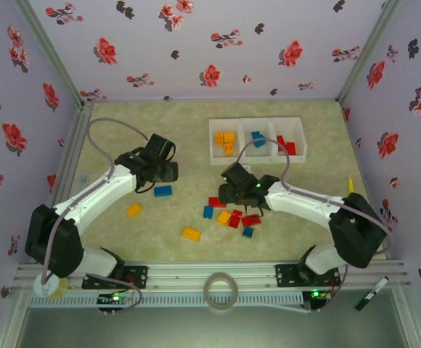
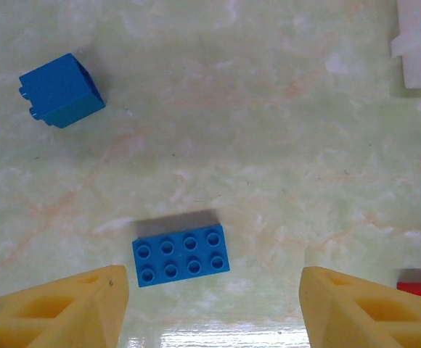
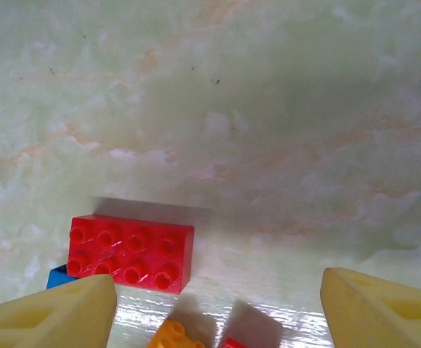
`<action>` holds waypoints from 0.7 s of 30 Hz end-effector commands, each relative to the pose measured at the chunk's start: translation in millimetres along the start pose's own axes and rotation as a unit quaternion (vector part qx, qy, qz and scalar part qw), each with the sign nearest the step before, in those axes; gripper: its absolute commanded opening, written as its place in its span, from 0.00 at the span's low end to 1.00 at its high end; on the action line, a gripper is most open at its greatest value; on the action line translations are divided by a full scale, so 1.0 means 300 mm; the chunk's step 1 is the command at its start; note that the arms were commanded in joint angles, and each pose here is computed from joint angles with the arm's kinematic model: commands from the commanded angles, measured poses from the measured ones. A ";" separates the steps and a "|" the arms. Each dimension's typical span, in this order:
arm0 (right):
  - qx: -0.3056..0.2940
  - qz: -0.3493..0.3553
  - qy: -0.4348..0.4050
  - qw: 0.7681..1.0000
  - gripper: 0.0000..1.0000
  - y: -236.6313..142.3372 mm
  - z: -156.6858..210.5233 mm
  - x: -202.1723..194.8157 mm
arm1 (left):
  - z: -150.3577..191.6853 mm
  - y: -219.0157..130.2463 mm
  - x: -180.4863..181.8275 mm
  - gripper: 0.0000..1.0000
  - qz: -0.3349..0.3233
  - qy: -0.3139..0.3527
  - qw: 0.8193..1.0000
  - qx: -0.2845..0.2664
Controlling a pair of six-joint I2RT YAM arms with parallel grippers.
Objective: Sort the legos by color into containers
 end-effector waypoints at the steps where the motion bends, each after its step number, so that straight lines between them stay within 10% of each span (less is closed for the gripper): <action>1: -0.029 0.007 0.034 0.999 0.77 0.013 -0.044 0.054 | 0.006 -0.013 0.028 0.64 -0.008 -0.011 1.000 -0.010; 21: 0.023 0.052 -0.002 0.998 0.83 0.168 0.005 0.174 | 0.036 -0.068 0.074 0.65 0.010 -0.019 0.999 -0.025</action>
Point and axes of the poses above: each hand's point on the last joint's axis, 136 mm out from that joint toward the fingers, its own y axis out along the fingers, its own x axis along the line the jaws close on, z = x × y, the point moved 8 cm from there along -y, back along the fingers, and after that the axes turned 5 degrees about -y, right-handed, at the moved point
